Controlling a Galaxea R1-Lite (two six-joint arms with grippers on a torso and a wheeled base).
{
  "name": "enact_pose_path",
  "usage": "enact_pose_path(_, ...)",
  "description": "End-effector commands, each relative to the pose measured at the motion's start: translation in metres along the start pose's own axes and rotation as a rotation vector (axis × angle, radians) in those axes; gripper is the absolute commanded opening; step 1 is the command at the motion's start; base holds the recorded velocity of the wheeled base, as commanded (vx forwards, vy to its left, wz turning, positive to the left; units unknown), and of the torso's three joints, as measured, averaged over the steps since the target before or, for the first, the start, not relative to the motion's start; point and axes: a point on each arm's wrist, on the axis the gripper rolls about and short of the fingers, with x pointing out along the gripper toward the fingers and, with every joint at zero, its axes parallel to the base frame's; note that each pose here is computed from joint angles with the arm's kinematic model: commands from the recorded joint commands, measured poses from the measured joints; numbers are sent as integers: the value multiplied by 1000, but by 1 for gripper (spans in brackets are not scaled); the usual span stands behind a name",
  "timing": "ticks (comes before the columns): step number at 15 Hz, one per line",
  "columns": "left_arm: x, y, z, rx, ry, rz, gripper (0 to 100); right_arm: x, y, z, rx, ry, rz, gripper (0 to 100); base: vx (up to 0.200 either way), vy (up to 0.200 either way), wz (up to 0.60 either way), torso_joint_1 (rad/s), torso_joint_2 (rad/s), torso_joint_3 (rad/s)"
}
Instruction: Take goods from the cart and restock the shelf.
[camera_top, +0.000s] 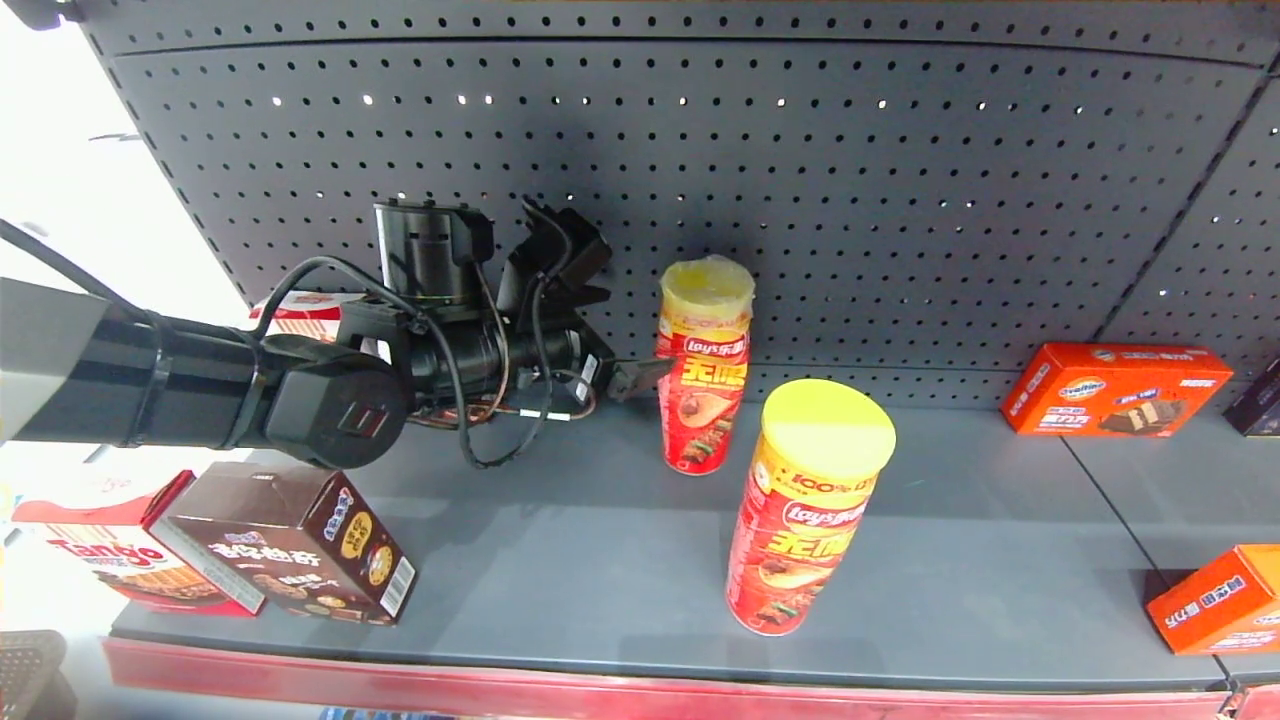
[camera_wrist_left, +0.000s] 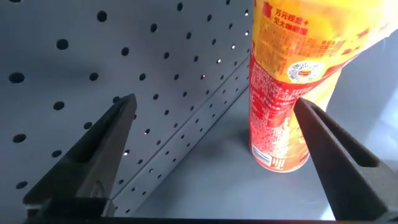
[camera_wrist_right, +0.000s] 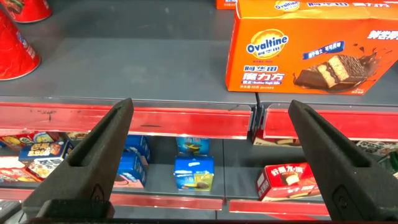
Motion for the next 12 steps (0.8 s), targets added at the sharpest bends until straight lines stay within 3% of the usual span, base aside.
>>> enact_pose_path(1,-2,2,-2,-2,6,7,100,0,0,0,-1,1,1,100,0,0,0,0,0,0)
enact_pose_path(12,-13,5,-1,-6,24,59,100,0,0,0,-1,1,1,100,0,0,0,0,0,0)
